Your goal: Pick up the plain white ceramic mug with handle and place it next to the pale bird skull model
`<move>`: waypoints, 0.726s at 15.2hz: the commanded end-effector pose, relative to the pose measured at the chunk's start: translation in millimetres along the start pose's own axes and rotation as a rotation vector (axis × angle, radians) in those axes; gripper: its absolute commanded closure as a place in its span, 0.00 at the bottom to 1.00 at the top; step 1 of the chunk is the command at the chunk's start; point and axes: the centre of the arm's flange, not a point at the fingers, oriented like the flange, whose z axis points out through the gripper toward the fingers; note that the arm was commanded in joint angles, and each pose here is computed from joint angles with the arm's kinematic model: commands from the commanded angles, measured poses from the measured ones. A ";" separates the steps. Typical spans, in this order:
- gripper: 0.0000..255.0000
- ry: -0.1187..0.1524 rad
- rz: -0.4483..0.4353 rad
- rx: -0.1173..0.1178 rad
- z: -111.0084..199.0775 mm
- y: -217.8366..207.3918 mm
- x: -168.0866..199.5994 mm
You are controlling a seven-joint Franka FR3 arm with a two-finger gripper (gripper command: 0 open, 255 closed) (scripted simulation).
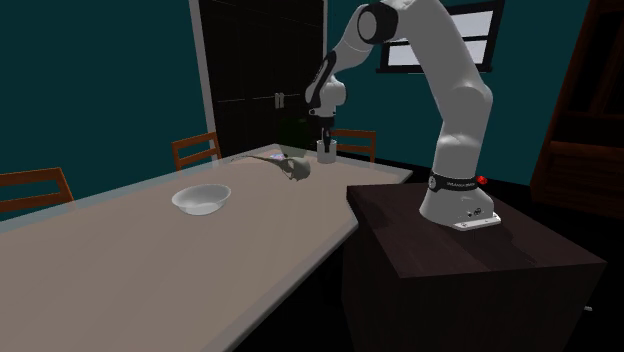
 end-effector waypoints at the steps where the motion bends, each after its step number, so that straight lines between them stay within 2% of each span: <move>1: 1.00 0.001 0.000 -0.001 10.5 -0.5 0.4; 5: 1.00 0.001 0.000 -0.001 30.7 -0.6 1.1; 11: 1.00 0.001 0.000 -0.001 30.7 -0.6 1.1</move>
